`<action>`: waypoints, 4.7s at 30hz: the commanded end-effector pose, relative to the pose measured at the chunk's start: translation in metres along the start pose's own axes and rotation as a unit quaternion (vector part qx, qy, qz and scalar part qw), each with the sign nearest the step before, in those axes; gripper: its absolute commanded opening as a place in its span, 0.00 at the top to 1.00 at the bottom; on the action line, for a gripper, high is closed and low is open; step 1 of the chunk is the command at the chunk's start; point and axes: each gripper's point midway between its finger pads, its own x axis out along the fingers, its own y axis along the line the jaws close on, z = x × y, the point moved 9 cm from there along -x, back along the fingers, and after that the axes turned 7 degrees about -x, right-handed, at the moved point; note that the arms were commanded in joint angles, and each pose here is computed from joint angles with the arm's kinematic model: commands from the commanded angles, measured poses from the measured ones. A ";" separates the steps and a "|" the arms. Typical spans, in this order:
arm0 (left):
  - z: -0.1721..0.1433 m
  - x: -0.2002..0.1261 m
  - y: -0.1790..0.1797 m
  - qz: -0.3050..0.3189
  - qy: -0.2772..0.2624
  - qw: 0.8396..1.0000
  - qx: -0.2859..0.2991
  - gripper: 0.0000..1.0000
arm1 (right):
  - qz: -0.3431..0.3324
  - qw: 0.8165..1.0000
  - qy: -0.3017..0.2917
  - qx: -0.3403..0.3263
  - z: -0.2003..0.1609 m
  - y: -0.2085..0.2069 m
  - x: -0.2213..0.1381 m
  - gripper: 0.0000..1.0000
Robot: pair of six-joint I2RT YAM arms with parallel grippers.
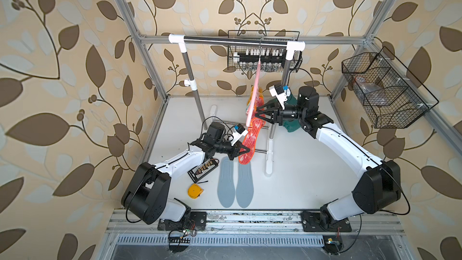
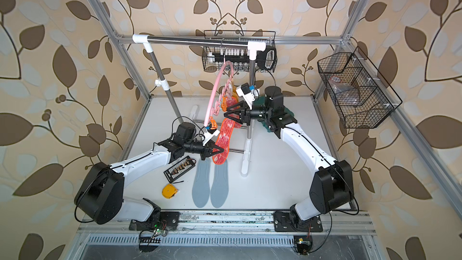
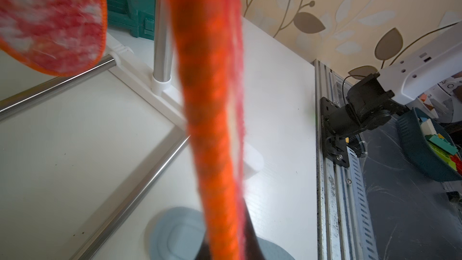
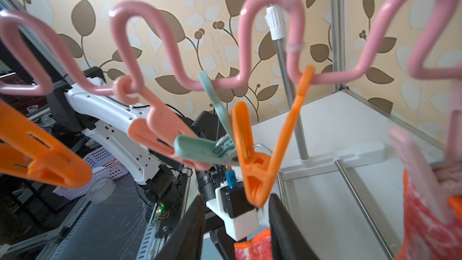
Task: Take the shoe insoles off the hanger
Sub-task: Open the clamp at the hanger, then move the clothesline to the center of the board.
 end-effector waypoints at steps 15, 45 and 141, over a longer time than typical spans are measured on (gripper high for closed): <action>-0.002 -0.006 -0.006 0.014 -0.023 0.999 0.025 0.95 | -0.146 0.988 0.007 0.049 -0.053 0.009 -0.032 0.53; 0.005 0.012 -0.084 -0.082 -0.062 0.985 0.137 0.91 | -0.124 0.990 -0.030 0.055 -0.111 0.095 -0.036 0.41; -0.028 -0.015 -0.012 0.431 -0.091 0.897 0.026 0.01 | -0.273 0.799 0.354 0.403 -0.287 -0.047 -0.010 0.98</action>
